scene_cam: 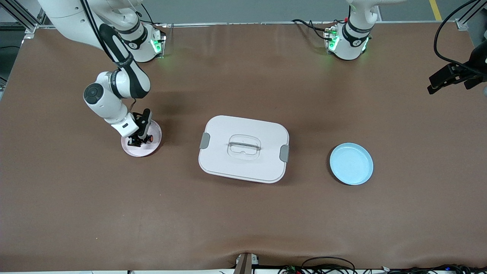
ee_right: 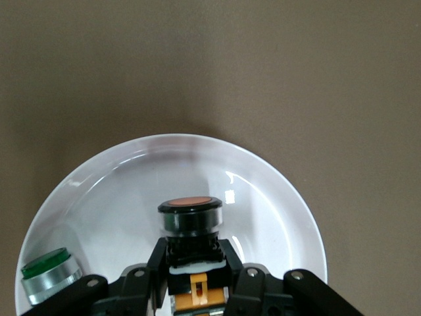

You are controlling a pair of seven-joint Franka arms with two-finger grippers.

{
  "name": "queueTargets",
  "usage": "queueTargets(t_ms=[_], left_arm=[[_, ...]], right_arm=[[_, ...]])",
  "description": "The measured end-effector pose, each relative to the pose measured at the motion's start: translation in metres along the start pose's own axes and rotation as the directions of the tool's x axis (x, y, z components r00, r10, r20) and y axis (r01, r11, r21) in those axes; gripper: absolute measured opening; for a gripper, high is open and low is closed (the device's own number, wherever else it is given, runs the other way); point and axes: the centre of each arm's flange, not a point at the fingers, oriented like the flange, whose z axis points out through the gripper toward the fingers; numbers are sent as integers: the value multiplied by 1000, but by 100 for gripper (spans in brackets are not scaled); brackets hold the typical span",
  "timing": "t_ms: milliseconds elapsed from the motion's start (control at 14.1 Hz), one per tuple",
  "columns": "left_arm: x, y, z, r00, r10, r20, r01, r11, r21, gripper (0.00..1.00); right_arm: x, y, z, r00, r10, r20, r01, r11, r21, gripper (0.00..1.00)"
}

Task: Transfer orange switch to right arm and place
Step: 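Lower the switch onto the white plate with the right gripper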

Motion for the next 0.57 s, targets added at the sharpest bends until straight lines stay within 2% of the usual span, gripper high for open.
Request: queueTargets(t_ms=[142, 213, 567], left_arm=[[2, 1, 4, 1000, 1, 7, -1, 1000, 0, 100], [3, 0, 5, 1000, 0, 10, 0, 1000, 1, 100], [4, 3, 6, 1000, 5, 11, -5, 1000, 1, 100]], right_arm=[[0, 0, 1, 1000, 11, -3, -11, 1000, 0, 35], [-1, 1, 1, 1000, 30, -8, -30, 1000, 0, 41], [4, 2, 0, 999, 46, -20, -46, 999, -3, 89]])
